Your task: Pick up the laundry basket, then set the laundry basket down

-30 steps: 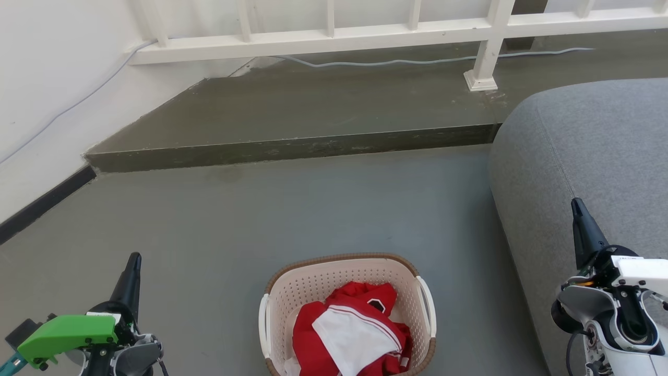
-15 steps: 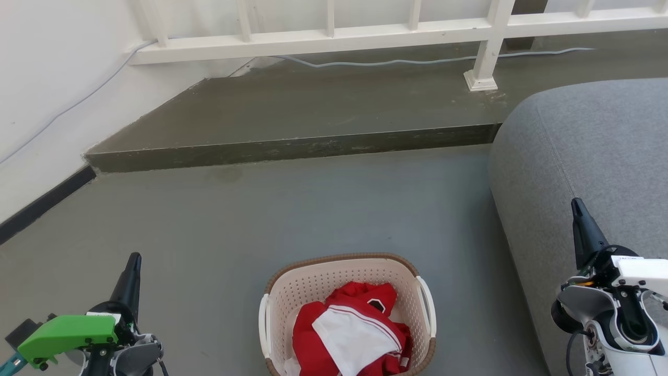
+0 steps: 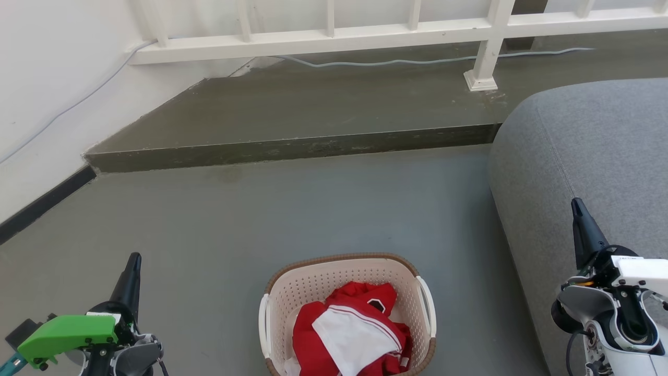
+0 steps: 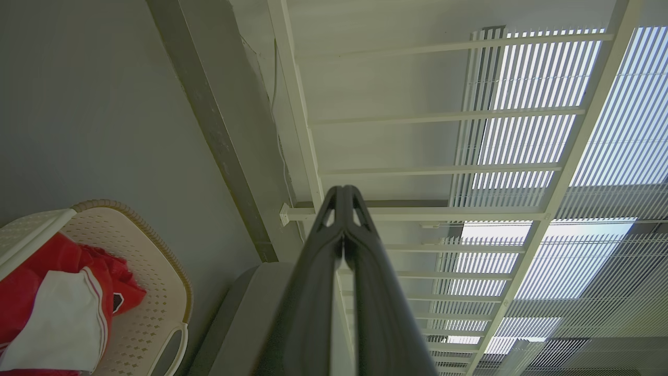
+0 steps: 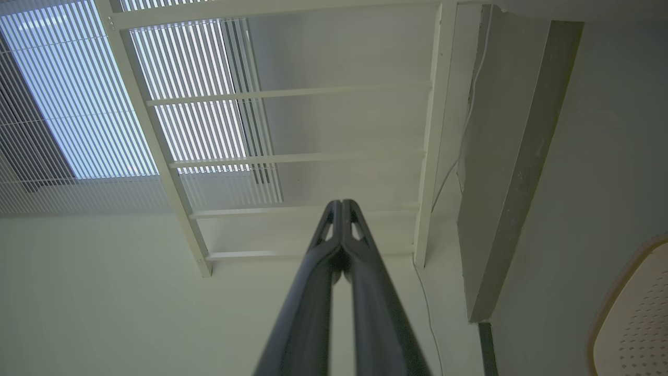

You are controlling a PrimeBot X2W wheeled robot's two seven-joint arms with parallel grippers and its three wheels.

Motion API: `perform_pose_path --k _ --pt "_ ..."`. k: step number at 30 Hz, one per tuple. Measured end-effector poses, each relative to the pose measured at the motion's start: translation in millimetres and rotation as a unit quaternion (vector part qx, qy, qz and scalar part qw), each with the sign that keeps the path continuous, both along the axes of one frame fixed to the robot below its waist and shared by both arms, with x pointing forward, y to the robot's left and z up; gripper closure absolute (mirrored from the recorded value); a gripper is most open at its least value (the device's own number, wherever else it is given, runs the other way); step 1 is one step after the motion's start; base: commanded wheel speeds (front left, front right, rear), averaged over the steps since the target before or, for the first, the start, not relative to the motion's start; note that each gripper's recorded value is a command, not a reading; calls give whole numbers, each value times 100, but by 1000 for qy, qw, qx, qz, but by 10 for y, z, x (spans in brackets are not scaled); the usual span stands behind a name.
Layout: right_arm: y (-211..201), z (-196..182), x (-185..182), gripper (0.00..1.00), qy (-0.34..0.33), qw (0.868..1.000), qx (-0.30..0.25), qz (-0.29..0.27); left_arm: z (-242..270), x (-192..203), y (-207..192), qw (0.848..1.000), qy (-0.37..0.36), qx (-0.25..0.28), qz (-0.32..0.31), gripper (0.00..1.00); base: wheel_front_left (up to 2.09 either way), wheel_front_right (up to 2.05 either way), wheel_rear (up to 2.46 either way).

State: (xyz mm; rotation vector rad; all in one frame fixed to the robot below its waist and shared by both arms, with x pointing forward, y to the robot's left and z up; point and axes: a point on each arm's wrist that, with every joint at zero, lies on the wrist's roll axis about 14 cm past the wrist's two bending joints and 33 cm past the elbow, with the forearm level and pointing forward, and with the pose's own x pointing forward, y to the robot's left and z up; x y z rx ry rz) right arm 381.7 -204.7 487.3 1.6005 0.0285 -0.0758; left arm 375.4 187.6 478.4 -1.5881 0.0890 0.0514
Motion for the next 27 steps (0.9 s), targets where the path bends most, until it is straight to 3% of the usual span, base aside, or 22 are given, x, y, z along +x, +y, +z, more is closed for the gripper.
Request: perform_pose_path --k 7,8,14,27 --pt "0 0 0 100 0 1000 0 0 0 0 1 1000 0 0 0 100 0 0 0" --pt "3 -11 -3 0 2 1000 1 0 -12 -5 -2 1000 2 0 0 0 0 0 0" --pt "80 -335 -168 0 51 999 17 0 -300 -157 -91 999 46 -13 -3 0 0 0 0" --pt "143 -248 -131 0 37 999 14 4 -235 -132 -89 999 36 3 5 0 0 0 0"
